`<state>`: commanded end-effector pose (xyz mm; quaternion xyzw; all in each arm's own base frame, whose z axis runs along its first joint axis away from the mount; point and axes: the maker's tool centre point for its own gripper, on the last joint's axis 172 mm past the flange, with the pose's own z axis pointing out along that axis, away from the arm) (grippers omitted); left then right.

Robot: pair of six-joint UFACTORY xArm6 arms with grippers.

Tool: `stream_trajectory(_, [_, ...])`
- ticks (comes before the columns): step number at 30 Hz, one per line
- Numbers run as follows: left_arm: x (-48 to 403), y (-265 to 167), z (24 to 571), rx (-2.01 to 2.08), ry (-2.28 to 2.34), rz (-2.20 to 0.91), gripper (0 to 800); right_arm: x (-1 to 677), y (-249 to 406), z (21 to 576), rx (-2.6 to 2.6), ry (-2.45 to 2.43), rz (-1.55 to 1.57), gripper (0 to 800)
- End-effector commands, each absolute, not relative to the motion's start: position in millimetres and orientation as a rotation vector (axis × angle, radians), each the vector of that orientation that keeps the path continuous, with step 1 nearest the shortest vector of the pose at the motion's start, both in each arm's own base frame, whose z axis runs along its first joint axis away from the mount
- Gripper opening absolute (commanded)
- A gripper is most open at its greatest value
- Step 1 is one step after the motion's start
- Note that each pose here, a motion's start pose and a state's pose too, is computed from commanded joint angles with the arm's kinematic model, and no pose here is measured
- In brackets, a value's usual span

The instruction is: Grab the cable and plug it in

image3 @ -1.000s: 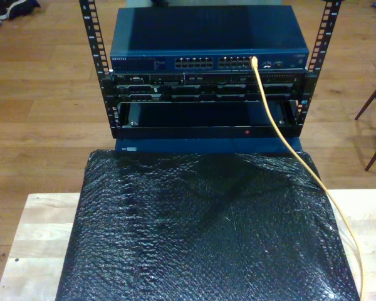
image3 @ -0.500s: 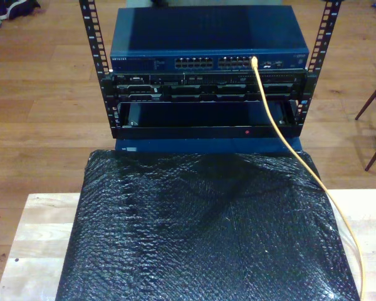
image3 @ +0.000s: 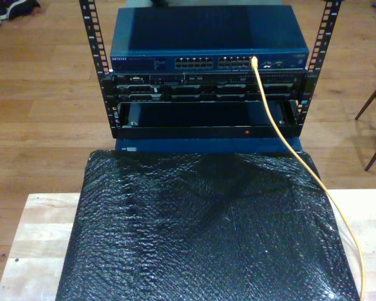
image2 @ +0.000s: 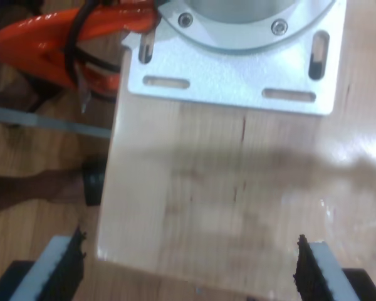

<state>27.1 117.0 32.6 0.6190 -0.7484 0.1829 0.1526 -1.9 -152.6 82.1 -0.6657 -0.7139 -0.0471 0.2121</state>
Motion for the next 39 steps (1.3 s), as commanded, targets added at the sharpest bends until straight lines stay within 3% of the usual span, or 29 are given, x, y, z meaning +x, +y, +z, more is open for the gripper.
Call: stream_trajectory(39, [27.1,117.0,32.6,1.777,-2.145,0.524,800,-2.3,-154.2,35.6,-1.877,-2.112,-0.134,798])
